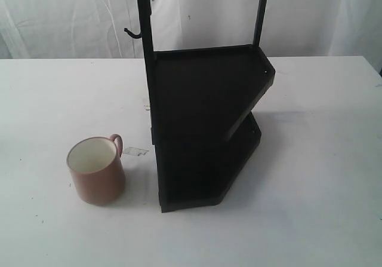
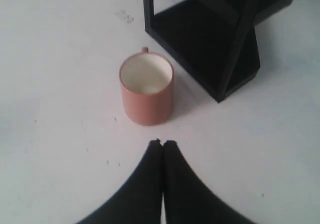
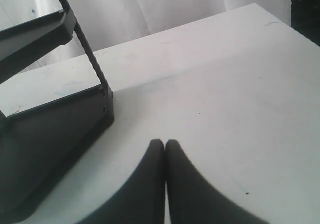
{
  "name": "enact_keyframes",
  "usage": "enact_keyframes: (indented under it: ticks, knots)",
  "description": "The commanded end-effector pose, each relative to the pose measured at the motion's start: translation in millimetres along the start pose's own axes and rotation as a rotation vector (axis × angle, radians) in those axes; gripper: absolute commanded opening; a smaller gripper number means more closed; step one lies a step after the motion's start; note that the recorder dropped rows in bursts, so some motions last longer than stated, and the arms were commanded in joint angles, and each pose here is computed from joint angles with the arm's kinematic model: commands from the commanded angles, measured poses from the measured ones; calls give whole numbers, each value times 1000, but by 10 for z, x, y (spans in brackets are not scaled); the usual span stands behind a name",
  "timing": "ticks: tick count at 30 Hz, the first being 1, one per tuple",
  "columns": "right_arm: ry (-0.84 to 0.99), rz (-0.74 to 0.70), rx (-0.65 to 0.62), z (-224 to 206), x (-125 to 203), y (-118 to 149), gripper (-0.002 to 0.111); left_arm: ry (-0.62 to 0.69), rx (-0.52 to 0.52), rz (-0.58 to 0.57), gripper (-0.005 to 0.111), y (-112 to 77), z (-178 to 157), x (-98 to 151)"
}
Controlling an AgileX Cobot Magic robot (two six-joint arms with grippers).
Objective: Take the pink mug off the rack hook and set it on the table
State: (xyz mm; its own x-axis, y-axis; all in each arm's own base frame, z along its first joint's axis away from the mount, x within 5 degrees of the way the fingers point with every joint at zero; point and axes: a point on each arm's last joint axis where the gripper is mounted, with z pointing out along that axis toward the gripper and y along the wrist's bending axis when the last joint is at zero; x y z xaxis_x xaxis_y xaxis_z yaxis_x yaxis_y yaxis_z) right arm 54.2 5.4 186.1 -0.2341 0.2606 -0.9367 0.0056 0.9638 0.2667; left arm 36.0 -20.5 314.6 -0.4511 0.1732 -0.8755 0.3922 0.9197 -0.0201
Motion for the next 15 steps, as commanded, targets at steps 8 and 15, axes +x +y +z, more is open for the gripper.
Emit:
enact_keyframes:
  ticks: [8,15]
  knots:
    - [-10,2,4,0,5,-6,0,-389,-49,-58,0,84,443,268]
    - [-10,2,4,0,5,-6,0,-303,-58,-21,0,90,681,830]
